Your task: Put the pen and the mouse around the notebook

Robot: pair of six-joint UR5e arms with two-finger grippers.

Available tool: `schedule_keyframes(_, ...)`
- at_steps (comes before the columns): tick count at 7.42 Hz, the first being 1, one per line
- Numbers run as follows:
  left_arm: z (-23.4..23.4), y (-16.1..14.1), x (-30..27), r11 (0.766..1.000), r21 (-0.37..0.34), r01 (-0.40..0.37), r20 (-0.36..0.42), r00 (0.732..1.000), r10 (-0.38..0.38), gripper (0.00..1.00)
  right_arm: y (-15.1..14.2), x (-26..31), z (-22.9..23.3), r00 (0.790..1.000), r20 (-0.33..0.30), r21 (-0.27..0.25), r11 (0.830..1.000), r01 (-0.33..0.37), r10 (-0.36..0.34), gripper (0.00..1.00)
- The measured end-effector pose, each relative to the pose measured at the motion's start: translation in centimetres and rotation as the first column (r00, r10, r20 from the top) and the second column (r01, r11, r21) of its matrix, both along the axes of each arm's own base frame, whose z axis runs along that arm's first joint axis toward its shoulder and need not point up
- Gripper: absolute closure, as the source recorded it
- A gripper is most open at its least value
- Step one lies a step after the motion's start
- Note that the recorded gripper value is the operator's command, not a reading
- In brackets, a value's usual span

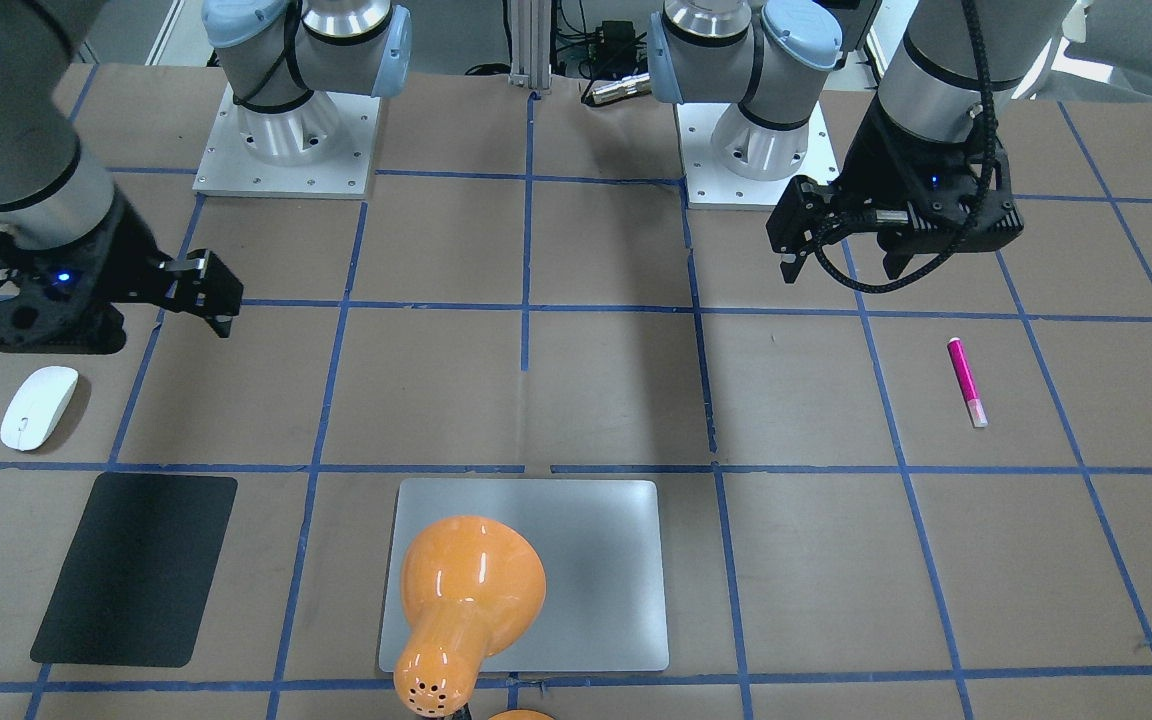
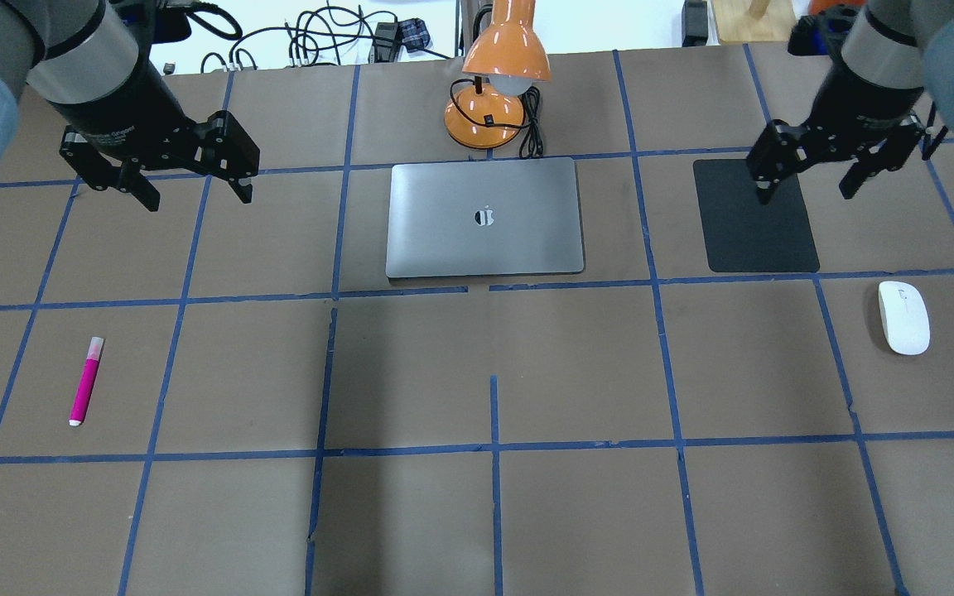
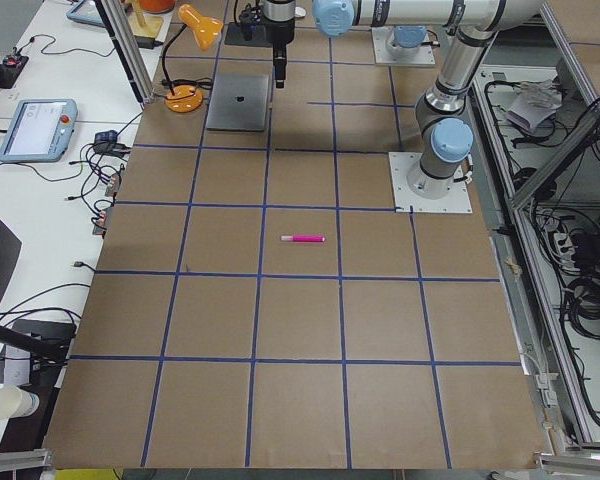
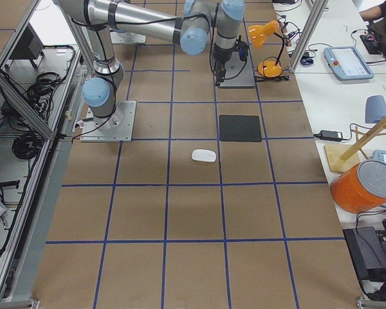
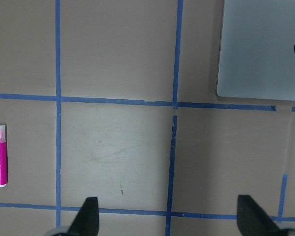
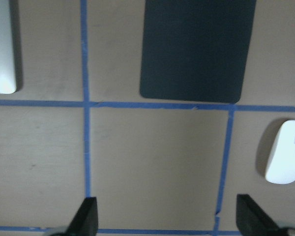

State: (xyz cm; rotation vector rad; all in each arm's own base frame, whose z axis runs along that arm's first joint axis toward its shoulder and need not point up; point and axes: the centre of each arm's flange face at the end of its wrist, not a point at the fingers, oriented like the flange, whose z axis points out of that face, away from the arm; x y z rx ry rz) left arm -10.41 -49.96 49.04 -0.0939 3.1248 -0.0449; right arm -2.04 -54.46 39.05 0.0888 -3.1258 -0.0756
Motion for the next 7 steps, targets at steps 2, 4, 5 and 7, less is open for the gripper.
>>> schedule_keyframes(2, 0.1, 0.1, 0.0, 1.000, -0.001, 0.001, 0.000, 1.000, -0.001, 0.00, 1.7, -9.6, -7.2, 1.000, -0.017, -0.039, 0.999, 0.000, 0.000, 0.00)
schedule_keyframes(4, 0.1, 0.4, 0.0, 1.000, -0.002, 0.002, 0.000, 1.000, -0.002, 0.00, 3.4, -15.5, -13.0, 0.999, -0.049, -0.079, 0.997, 0.002, -0.006, 0.00)
schedule_keyframes(5, 0.1, 0.4, 0.0, 1.000, -0.001, 0.002, 0.000, 1.000, -0.002, 0.00, 4.0, -16.9, -14.8, 0.999, -0.048, -0.076, 0.997, 0.003, -0.006, 0.00)
schedule_keyframes(7, 0.1, 0.4, 0.0, 1.000, -0.001, 0.002, 0.000, 1.000, -0.002, 0.00, 4.5, -17.8, -18.1, 1.000, -0.019, -0.038, 0.999, 0.012, -0.013, 0.00)
